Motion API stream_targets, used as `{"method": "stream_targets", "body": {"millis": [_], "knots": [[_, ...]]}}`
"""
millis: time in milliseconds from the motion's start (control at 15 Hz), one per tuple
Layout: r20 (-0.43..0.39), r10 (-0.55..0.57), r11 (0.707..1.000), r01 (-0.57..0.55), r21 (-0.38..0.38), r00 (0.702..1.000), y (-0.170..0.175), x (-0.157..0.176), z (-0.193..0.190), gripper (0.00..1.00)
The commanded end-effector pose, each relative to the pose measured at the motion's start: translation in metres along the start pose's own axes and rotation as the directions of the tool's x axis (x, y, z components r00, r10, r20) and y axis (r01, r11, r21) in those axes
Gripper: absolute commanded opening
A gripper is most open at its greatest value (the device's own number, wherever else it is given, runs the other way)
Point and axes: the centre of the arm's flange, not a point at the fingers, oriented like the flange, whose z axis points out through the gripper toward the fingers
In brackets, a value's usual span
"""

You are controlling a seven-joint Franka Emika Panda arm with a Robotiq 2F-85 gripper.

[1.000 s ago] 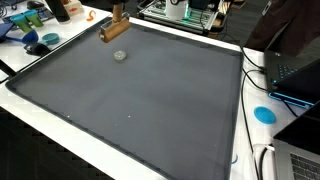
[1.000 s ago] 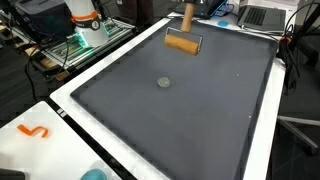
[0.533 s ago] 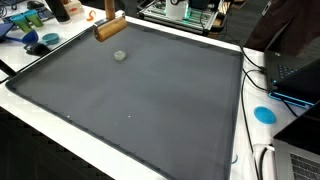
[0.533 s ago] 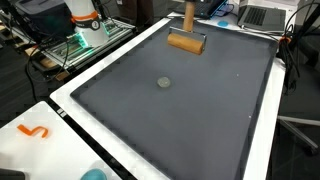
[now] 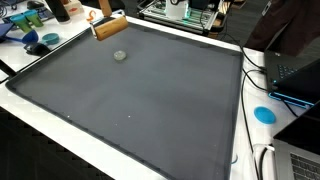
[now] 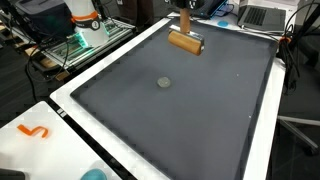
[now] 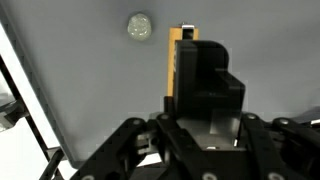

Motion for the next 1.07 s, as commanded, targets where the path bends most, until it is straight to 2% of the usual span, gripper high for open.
{"method": "stream_targets", "body": {"millis": [0,133,533,1000], "knots": [[-0.004,0.065,0.985,-0.064,0.158,0.998,0.042,-0.013,0.009,0.24],[-0.014,0.107,0.966,-0.100,0.240,0.994,0.063,-0.017,0.019,0.24],[-0.059,0.190,0.902,-0.150,0.405,0.980,0.109,-0.033,0.054,0.24],[-0.102,0.236,0.855,-0.157,0.495,0.966,0.131,-0.049,0.090,0.24]]}}
